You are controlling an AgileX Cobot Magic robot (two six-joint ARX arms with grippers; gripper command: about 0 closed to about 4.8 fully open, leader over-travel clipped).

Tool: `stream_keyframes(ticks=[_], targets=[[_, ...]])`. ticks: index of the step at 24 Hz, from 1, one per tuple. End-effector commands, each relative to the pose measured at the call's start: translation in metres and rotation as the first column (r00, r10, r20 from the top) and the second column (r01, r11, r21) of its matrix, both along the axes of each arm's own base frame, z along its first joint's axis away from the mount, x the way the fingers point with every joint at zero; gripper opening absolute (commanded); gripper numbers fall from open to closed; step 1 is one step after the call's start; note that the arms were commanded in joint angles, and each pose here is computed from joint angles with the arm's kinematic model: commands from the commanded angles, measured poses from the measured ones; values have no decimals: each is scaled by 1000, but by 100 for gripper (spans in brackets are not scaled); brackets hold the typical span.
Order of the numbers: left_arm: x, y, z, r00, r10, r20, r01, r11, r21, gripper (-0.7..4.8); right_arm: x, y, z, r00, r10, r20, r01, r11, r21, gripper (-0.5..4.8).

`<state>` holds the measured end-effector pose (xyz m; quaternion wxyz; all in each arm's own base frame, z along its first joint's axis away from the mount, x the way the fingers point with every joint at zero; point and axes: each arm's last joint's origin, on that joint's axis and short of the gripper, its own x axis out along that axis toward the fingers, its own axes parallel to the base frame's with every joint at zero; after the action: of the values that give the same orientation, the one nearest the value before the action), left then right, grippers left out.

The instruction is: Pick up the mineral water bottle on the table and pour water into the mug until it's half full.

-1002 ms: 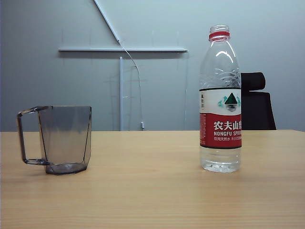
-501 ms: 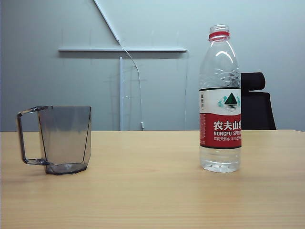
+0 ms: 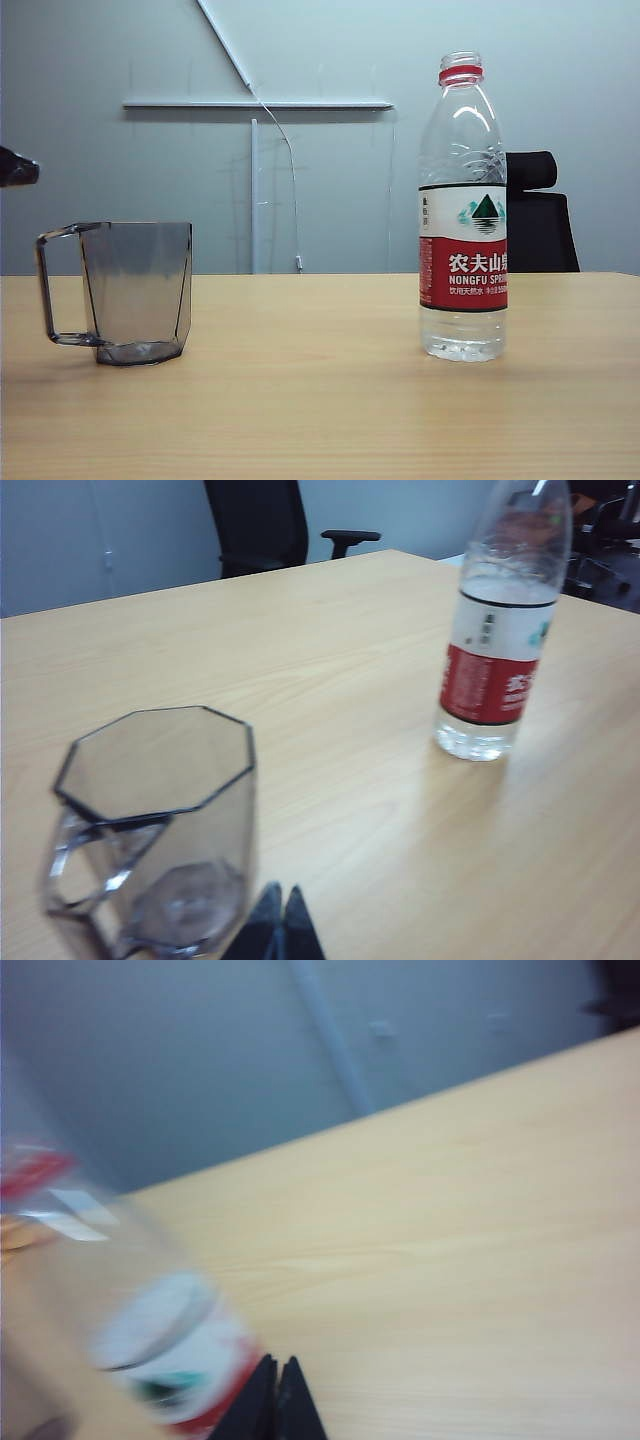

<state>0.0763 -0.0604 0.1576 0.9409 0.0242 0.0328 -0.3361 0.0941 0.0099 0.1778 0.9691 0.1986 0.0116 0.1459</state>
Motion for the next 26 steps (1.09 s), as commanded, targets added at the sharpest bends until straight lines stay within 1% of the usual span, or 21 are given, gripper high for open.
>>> stream_keyframes(ticks=[1, 3, 4, 5, 6, 8, 9, 11, 14, 15, 16, 18, 19, 21, 26], targets=[[-2, -3, 1, 999, -35, 4, 35, 999, -7, -2, -6, 6, 11, 989, 145, -41, -144, 989, 9, 22], [-2, -3, 1, 999, -35, 4, 35, 999, -7, -2, -9, 11, 18, 981, 192, -15, -193, 981, -4, 24], [-2, -3, 1, 999, -35, 4, 35, 999, -7, -2, -9, 12, 19, 980, 199, -6, -199, 980, -21, 41], [-2, -3, 1, 999, -35, 4, 35, 999, -7, -2, -9, 14, 19, 979, 203, 1, -203, 978, -51, 89], [-2, -3, 1, 999, -35, 4, 35, 999, -7, -2, -9, 17, 17, 977, 212, -12, -212, 972, -97, 198], [-2, -3, 1, 999, -35, 4, 35, 999, -7, -2, -8, 24, 12, 969, 241, -59, -248, 957, -149, 479], [-2, -3, 1, 999, -35, 4, 35, 999, -7, -2, -6, 29, 9, 964, 250, -87, -262, 947, -187, 479], [-2, -3, 1, 999, -35, 4, 35, 999, -7, -2, -3, 35, 6, 968, 233, -99, -251, 934, -254, 479], [-2, -3, 1, 999, -35, 4, 35, 999, -7, -2, 3, 44, 6, 981, 184, -68, -196, 926, -322, 479], [-2, -3, 1, 999, -35, 4, 35, 999, -7, -2, 8, 49, 6, 988, 149, -46, -156, 930, -332, 479], [-2, -3, 1, 999, -35, 4, 35, 999, -7, -2, 10, 52, 6, 989, 144, -43, -150, 931, -333, 479], [-2, -3, 1, 999, -35, 4, 35, 999, -7, -2, 19, 58, 4, 987, 154, -52, -163, 927, -337, 479], [-2, -3, 1, 999, -35, 4, 35, 999, -7, -2, 24, 62, 1, 983, 174, -65, -186, 920, -346, 479], [-2, -3, 1, 999, -35, 4, 35, 999, -7, -2, 34, 68, -5, 982, 172, -78, -188, 917, -351, 479], [-2, -3, 1, 999, -35, 4, 35, 999, -7, -2, 52, 79, -13, 983, 174, -52, -181, 920, -348, 479]])
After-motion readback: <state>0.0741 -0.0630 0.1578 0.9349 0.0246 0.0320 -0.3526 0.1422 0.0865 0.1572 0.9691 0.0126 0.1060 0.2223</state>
